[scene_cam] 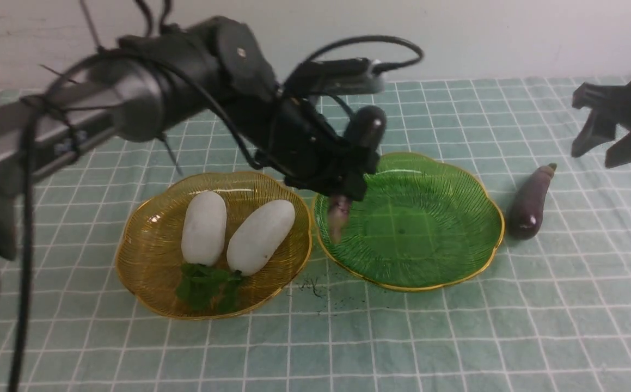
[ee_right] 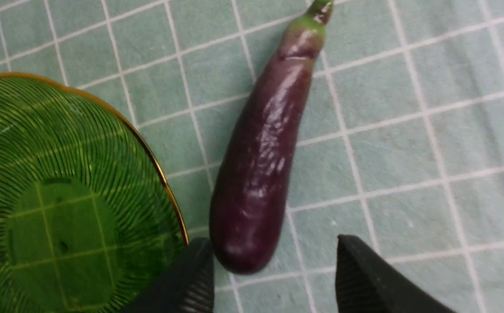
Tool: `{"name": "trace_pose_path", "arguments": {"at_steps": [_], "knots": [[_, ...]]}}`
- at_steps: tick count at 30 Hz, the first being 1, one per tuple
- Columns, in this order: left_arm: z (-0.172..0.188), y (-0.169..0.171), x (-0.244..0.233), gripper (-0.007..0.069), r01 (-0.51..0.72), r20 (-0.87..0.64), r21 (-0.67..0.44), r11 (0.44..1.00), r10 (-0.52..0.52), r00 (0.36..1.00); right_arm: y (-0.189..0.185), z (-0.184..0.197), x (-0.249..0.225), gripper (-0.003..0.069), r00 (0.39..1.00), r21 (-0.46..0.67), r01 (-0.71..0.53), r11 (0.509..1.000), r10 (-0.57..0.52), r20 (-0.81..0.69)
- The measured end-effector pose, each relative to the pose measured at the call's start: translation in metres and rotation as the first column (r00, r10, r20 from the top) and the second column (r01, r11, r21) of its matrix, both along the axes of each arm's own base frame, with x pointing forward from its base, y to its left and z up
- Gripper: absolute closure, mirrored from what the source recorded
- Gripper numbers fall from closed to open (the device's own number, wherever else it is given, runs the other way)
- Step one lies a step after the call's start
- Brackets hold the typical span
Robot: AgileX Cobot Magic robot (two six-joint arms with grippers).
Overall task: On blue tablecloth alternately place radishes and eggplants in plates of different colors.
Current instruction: 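Place the eggplant on the green plate, then put the eggplants into the green plate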
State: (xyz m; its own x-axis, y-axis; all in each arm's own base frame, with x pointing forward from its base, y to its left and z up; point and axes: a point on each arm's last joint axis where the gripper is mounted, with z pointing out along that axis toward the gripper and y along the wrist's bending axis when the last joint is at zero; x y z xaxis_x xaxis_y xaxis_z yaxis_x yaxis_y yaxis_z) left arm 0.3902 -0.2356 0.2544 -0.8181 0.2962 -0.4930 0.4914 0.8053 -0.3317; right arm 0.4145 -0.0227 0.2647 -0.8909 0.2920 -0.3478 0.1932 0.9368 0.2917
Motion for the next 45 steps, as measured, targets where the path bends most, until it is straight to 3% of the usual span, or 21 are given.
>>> {"name": "trace_pose_path", "arguments": {"at_steps": [3, 6, 10, 14, 16, 19, 21, 24, 27, 30, 33, 38, 45], "knots": [[-0.026, -0.023, 0.011, 0.0357, 0.027, -0.006, 0.019, 0.999, -0.027, 1.0, 0.001, -0.037, 0.02, 0.017, 1.0, 0.052, 0.019, 0.998, -0.019, -0.003], [-0.048, -0.03, 0.019, 0.0349, 0.018, -0.043, 0.033, 0.999, -0.016, 0.999, 0.002, -0.064, 0.031, 0.0123, 0.999, 0.081, 0.035, 0.996, -0.034, -0.018], [-0.06, -0.03, 0.021, 0.025, 0.005, -0.075, 0.054, 0.999, -0.001, 0.997, 0.005, -0.088, 0.036, 0.0114, 0.999, 0.121, 0.026, 0.992, -0.02, -0.048], [-0.06, -0.029, 0.02, 0.0081, 0.01, -0.08, 0.081, 0.997, -0.003, 0.997, 0.007, -0.107, 0.04, 0.0114, 0.998, 0.156, 0.016, 0.988, -0.006, -0.066], [-0.058, -0.026, 0.019, 0.0045, -0.005, -0.122, 0.092, 0.996, 0.016, 0.992, 0.008, -0.114, 0.041, 0.016, 0.997, 0.161, 0.009, 0.987, 0.003, -0.075], [-0.049, -0.017, 0.021, 0.0127, -0.025, -0.183, 0.116, 0.993, 0.046, 0.982, 0.006, -0.114, 0.04, 0.0299, 0.997, 0.15, -0.003, 0.989, 0.015, -0.078], [-0.038, -0.01, 0.022, 0.0228, -0.025, -0.192, 0.15, 0.988, 0.054, 0.98, 0.003, -0.111, 0.037, 0.0299, 0.995, 0.135, -0.019, 0.991, 0.032, -0.093], [-0.015, 0.008, 0.019, 0.0491, -0.004, -0.178, 0.236, 0.972, 0.048, 0.983, -0.005, -0.097, 0.03, 0.0292, 0.992, 0.123, -0.035, 0.992, 0.049, -0.114], [0.02, 0.024, 0.012, 0.0598, -0.012, -0.088, 0.298, 0.955, 0.04, 0.995, -0.007, -0.057, 0.018, 0.0292, 0.994, 0.117, -0.076, 0.99, 0.085, -0.073], [0.069, 0.036, -0.006, 0.0631, -0.038, 0.01, 0.28, 0.959, 0.037, 0.999, 0.015, -0.002, -0.001, 0.0292, 0.981, 0.132, -0.194, 0.972, 0.194, 0.014], [0.101, 0.044, -0.025, 0.0633, -0.051, 0.07, 0.248, 0.967, 0.035, 0.997, 0.046, 0.016, -0.01, 0.0292, 0.96, 0.143, -0.281, 0.949, 0.277, 0.043], [0.132, 0.06, -0.057, 0.0633, -0.061, 0.121, 0.222, 0.973, 0.035, 0.992, 0.097, 0.009, -0.013, 0.0292, 0.92, 0.143, -0.391, 0.909, 0.39, 0.033], [0.138, 0.087, -0.108, 0.0633, -0.071, 0.163, 0.204, 0.976, 0.038, 0.986, 0.152, -0.013, -0.008, 0.0292, 0.9, 0.169, -0.436, 0.884, 0.431, 0.067]]}}
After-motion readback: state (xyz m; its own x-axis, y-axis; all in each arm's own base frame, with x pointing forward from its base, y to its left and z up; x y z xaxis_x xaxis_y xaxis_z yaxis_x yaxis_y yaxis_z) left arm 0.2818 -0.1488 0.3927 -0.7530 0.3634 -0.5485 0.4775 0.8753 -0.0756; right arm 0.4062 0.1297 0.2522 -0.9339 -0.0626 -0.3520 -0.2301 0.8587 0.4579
